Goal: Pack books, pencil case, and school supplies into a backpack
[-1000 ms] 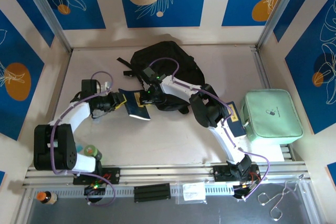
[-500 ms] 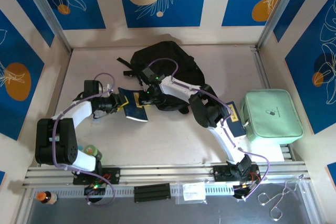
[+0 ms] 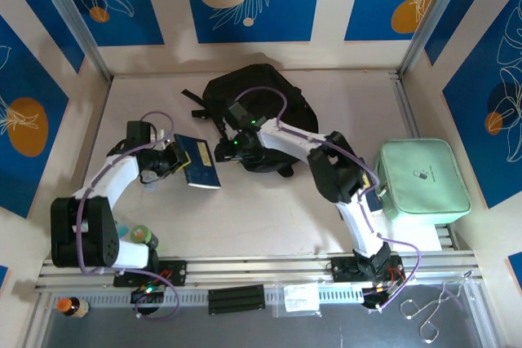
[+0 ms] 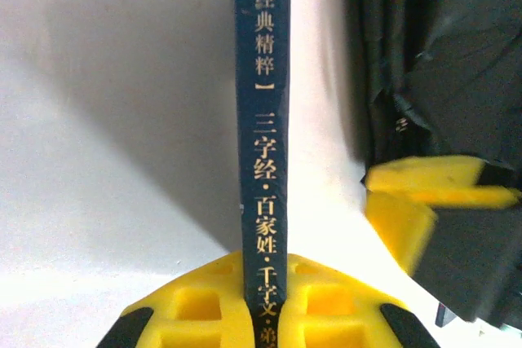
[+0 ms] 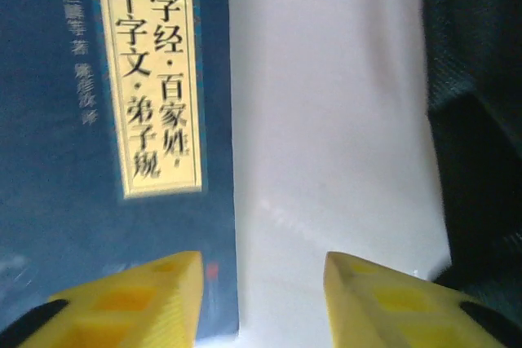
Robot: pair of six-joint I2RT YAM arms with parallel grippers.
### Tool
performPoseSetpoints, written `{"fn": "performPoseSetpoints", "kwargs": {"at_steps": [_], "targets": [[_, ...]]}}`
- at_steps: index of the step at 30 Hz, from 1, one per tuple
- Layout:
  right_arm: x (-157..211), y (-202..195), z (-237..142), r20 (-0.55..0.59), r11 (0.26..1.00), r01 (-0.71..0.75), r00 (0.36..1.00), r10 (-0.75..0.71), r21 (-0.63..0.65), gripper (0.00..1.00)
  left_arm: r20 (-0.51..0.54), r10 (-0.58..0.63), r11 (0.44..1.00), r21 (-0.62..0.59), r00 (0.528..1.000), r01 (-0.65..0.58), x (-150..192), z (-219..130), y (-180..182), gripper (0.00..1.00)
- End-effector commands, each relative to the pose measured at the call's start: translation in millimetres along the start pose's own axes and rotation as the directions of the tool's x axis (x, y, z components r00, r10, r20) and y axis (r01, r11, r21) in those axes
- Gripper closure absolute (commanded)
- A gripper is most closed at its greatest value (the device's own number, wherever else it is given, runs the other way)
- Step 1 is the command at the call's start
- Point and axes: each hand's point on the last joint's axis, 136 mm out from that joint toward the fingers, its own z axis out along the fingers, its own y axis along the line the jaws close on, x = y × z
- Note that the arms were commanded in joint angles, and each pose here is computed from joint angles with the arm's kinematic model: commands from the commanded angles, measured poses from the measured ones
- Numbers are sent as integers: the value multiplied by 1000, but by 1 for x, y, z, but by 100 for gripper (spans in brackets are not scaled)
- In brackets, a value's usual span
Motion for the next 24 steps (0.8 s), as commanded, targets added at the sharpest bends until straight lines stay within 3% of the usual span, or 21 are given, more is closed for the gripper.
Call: {"fn": "performPoseSetpoints", "kwargs": {"at_steps": [1, 8, 13, 24], "targets": [[-34, 32, -66, 215, 989, 61, 976, -30, -138, 47, 115, 41, 999, 25, 993, -44, -21, -31, -27, 100], [-35, 21, -123, 342, 945, 20, 934, 99, -327, 32, 319, -73, 972, 236, 945, -5, -60, -72, -86, 100], [-35, -7, -142, 415, 898, -9, 885, 212, -440, 20, 376, -186, 919, 395, 908, 24, -67, -65, -118, 100], [-28, -48, -151, 297, 738, -168, 840, 454, -653, 12, 382, -345, 761, 649, 858, 17, -60, -28, -189, 100]]}}
